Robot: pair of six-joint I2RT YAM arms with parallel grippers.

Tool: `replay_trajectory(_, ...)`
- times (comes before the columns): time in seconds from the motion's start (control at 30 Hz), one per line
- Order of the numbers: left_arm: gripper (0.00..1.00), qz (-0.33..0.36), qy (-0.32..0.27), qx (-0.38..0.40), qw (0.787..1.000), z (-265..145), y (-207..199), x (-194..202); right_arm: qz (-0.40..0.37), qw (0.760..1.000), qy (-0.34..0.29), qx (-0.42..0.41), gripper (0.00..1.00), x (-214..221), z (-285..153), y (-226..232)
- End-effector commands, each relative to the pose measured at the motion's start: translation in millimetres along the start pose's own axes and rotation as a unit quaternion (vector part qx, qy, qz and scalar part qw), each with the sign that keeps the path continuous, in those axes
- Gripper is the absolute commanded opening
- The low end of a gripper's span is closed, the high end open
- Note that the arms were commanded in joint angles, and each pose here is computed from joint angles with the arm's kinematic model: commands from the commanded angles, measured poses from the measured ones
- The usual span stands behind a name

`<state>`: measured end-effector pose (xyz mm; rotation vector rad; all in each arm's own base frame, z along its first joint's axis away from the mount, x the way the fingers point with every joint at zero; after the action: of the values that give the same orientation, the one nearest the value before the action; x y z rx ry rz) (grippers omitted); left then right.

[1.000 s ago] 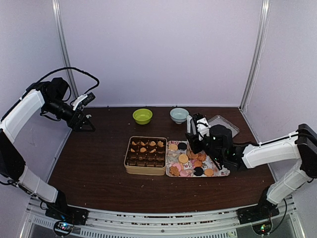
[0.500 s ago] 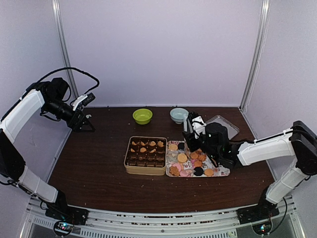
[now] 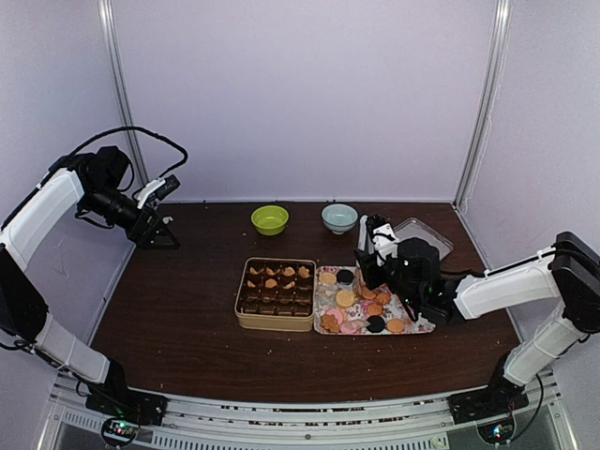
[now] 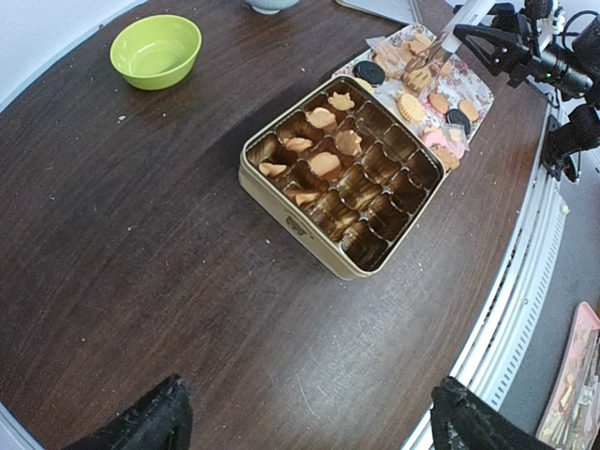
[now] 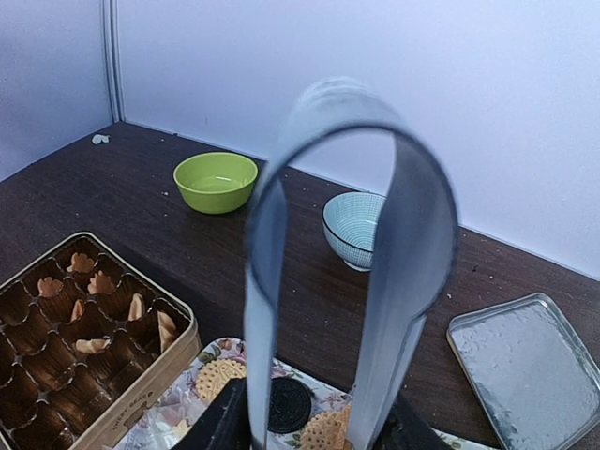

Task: Pack the cookies
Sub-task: Pick up the fake cookies from the plate.

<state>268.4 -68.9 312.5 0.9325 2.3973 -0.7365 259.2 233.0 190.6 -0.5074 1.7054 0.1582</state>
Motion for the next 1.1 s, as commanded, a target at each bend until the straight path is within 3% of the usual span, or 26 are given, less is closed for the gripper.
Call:
replay_trajectory(0.0, 0.91, 0.013, -0.011, 0.000, 1.000, -6.1, -1.5, -6.9, -0.014, 0.999, 0.012, 0.033, 0.42, 5.4, -2.3, -11.9)
replay_trajectory(0.37, 0.91, 0.015, -0.011, -0.002, 1.000, -7.5, -2.5, -6.7, 0.027, 0.999, 0.013, 0.017, 0.42, 12.7, 3.2, -11.7)
replay_trajectory(0.57, 0.91, 0.016, -0.012, -0.003, 1.000, -9.2, -3.9, -7.0, 0.036, 0.999, 0.008, 0.012, 0.35, 9.8, 10.7, -7.9)
replay_trajectory(0.87, 0.91, 0.016, -0.011, -0.003, 1.000, -9.1, -3.6, -7.0, 0.038, 0.999, -0.015, 0.013, 0.15, -8.3, 1.3, -13.6)
replay_trajectory(1.07, 0.91, 0.018, -0.004, -0.011, 1.000, -7.6, -1.8, -4.6, 0.037, 0.999, -0.037, -0.002, 0.14, -30.3, -18.0, -16.4)
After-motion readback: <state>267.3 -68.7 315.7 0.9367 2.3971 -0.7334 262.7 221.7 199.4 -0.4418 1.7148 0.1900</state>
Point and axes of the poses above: each gripper's point midway between its finger pads, its own z axis out along the fingers, its own y axis along the line the jaws close on, x = y × z, the point moved 9 cm from there along -z, back along the fingers, and after that the axes turned 5 degrees about -z, right-handed, at the moved point
